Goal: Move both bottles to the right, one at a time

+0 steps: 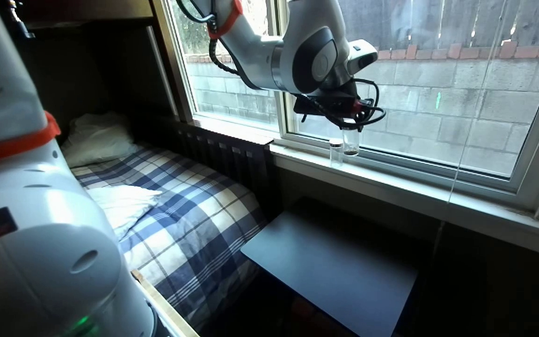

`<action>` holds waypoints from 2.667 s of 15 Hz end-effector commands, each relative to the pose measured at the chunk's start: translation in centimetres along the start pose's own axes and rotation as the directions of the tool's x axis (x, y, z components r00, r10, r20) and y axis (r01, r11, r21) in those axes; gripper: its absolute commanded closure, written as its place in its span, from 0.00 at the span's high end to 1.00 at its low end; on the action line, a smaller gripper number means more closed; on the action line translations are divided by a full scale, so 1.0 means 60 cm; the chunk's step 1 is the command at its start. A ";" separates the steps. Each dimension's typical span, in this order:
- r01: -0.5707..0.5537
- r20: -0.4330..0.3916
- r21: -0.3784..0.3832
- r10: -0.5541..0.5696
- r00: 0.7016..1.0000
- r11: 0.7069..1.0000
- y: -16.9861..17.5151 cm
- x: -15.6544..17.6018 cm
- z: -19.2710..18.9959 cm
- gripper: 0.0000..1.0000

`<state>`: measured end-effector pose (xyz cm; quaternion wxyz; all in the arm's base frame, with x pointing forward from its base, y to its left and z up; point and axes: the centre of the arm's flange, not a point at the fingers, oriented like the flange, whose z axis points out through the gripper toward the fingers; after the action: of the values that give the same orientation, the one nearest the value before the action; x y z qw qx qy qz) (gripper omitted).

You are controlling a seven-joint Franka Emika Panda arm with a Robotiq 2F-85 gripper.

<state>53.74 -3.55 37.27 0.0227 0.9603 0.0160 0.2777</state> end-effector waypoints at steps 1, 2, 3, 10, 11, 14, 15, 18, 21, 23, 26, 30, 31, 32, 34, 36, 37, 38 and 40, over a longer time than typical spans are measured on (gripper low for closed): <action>-0.034 -0.007 0.009 0.034 0.999 0.999 0.022 0.018 0.079 0.25; -0.040 -0.004 0.010 0.040 0.999 0.999 0.026 0.019 0.095 0.25; -0.050 0.001 0.007 0.050 0.999 0.999 0.031 0.021 0.112 0.25; -0.070 0.033 0.014 0.069 0.997 0.997 0.048 0.056 0.200 0.25; -0.069 0.035 0.016 0.069 0.997 0.997 0.049 0.064 0.207 0.25; -0.073 0.032 0.019 0.073 0.997 0.997 0.051 0.079 0.227 0.25; -0.074 0.034 0.021 0.073 0.997 0.997 0.053 0.081 0.232 0.25; -0.082 0.037 0.021 0.081 0.996 0.996 0.060 0.081 0.251 0.25; -0.090 0.050 0.022 0.088 0.995 0.996 0.064 0.077 0.263 0.25; -0.091 0.052 0.021 0.090 0.995 0.996 0.067 0.074 0.269 0.25; -0.082 0.045 0.017 0.081 0.996 0.997 0.065 0.079 0.260 0.76; -0.070 0.094 -0.039 0.074 0.993 0.997 0.041 0.090 0.172 1.00; -0.060 0.093 -0.068 0.066 0.993 0.996 0.042 0.098 0.153 1.00; -0.057 0.142 -0.124 0.074 0.987 0.991 0.042 0.098 0.114 1.00; -0.014 0.238 -0.173 0.055 0.970 0.985 0.044 0.088 0.048 1.00; 0.051 0.349 -0.142 0.002 0.937 0.989 0.034 0.066 -0.013 1.00; 0.071 0.396 -0.114 -0.021 0.918 0.991 0.022 0.052 -0.039 1.00; 0.088 0.439 -0.073 -0.047 0.897 0.993 0.005 0.036 -0.067 1.00; 0.138 0.505 0.012 -0.125 0.854 0.990 -0.024 0.010 -0.110 1.00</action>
<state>56.18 -3.87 40.91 0.0898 0.9937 0.0255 0.0613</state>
